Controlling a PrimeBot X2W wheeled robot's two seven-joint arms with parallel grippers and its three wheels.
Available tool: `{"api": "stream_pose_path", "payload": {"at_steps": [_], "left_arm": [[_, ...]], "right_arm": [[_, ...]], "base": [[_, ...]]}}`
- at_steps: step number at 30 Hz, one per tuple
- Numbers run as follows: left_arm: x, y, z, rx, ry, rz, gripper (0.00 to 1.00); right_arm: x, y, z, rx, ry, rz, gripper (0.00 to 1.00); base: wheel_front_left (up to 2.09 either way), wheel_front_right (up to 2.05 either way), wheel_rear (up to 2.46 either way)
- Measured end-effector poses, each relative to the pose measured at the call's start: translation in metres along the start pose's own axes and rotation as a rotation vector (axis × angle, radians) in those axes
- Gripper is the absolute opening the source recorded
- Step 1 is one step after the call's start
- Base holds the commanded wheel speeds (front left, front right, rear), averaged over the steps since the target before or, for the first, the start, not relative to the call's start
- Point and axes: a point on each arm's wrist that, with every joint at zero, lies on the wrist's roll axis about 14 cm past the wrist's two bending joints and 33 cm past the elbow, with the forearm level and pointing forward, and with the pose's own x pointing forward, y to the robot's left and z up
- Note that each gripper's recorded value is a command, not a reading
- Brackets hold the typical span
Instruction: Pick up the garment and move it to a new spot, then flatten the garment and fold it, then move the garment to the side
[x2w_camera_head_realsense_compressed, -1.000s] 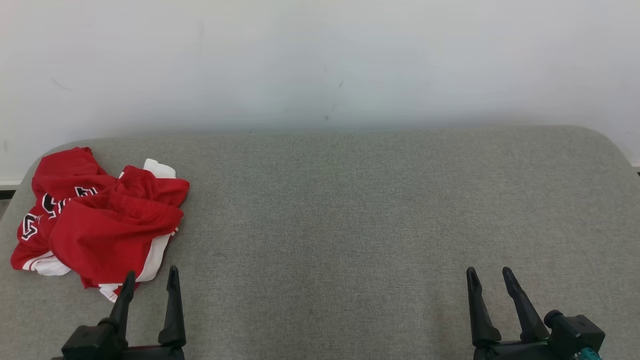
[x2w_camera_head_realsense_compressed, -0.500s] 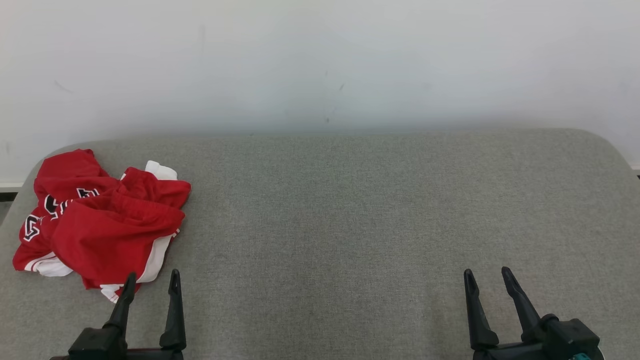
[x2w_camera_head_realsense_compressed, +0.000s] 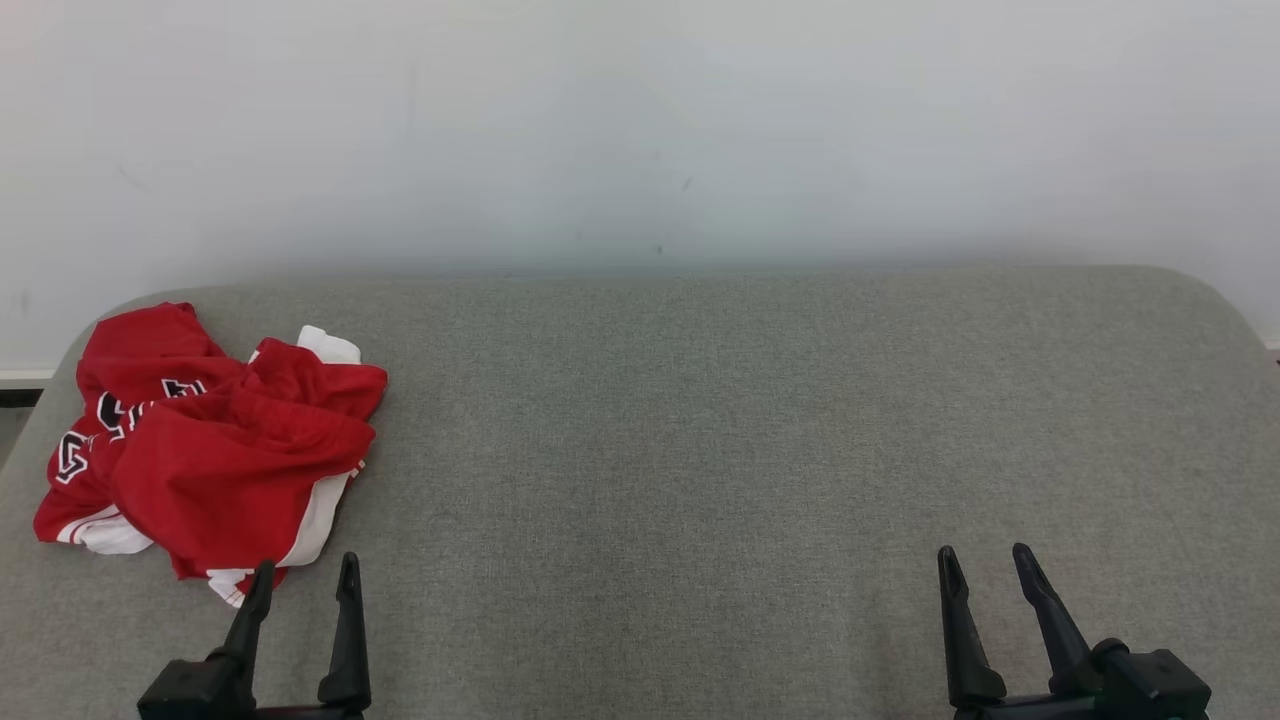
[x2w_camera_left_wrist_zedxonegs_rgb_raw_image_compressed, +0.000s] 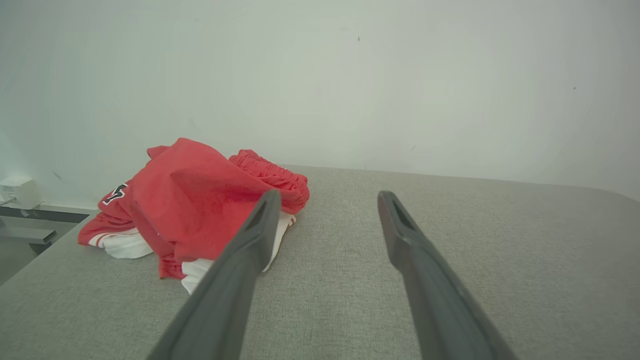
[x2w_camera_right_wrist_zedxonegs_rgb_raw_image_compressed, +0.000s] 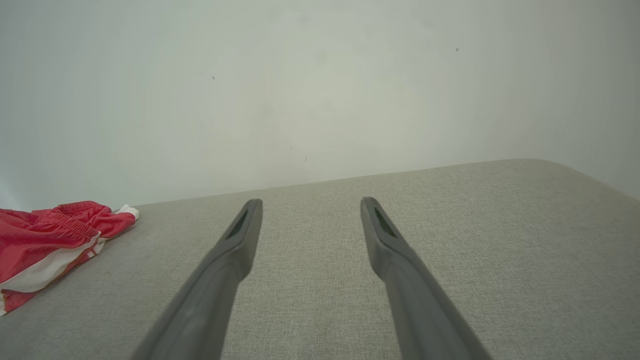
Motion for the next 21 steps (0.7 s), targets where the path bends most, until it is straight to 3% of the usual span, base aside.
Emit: {"api": "stream_pose_path", "payload": {"at_steps": [21], "left_arm": [[-0.0022, 0.0058, -0.0019, -0.002, 0.022, 0.021, 1.00]], "right_arm": [[0.0020, 0.0055, -0.0046, 0.017, 0.013, 0.016, 1.00]], "base": [[0.00, 0.00, 0.00]]}}
